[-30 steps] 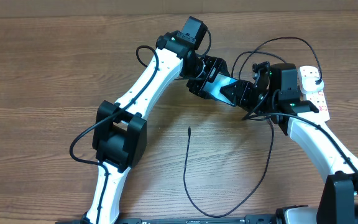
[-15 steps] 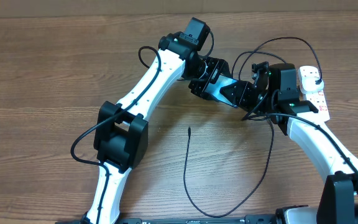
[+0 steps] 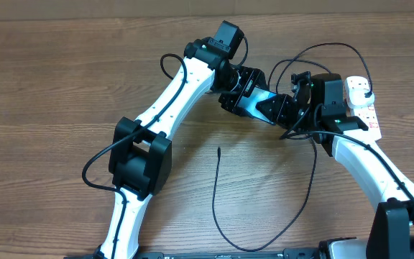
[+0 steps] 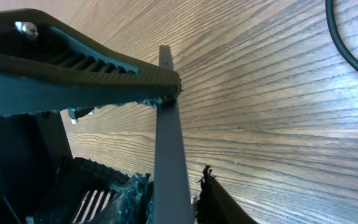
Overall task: Plug charger to phone and switch on socket
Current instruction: 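Open the left gripper, leaving the phone in the right gripper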
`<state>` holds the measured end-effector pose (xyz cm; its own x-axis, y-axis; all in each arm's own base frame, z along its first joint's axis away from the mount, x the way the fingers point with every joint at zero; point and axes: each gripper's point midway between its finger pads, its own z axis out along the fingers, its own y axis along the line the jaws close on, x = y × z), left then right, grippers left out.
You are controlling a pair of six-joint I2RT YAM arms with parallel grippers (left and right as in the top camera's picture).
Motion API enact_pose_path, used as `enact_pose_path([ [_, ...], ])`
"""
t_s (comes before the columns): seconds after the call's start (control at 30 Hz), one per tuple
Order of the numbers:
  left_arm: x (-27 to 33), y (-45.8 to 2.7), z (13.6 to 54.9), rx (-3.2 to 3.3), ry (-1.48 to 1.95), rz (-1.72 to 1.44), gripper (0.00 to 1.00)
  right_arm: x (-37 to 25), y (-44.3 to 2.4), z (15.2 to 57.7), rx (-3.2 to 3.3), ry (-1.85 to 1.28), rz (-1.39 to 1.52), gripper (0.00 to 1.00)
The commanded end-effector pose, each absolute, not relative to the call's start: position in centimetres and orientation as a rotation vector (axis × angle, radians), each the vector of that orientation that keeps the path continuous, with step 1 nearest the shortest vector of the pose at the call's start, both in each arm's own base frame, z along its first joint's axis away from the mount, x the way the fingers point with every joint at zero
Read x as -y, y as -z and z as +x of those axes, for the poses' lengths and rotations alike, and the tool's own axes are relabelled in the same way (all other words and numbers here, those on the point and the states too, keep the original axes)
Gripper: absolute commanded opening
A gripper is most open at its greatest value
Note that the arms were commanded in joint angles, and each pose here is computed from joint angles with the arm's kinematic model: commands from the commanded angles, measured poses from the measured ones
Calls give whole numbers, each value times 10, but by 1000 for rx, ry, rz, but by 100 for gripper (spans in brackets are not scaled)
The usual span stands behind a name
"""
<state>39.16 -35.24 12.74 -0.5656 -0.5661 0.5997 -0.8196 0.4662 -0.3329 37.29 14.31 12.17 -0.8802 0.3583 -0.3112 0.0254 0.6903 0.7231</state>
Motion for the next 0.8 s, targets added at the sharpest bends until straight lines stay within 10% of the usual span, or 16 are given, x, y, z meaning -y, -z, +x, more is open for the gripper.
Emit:
enact_pose_path([
  [0.0,361,-160,390,2299,-932,1136,4,-145,-130,379,-2448,-1042,280,26],
  [0.63,364,-159,387,2307,-927,1126,5,-145,-130,379,-2448,-1043,280,13],
  [0.77,364,-159,387,2307,-927,1126,33,-145,-129,379,-2451,-1043,282,13],
])
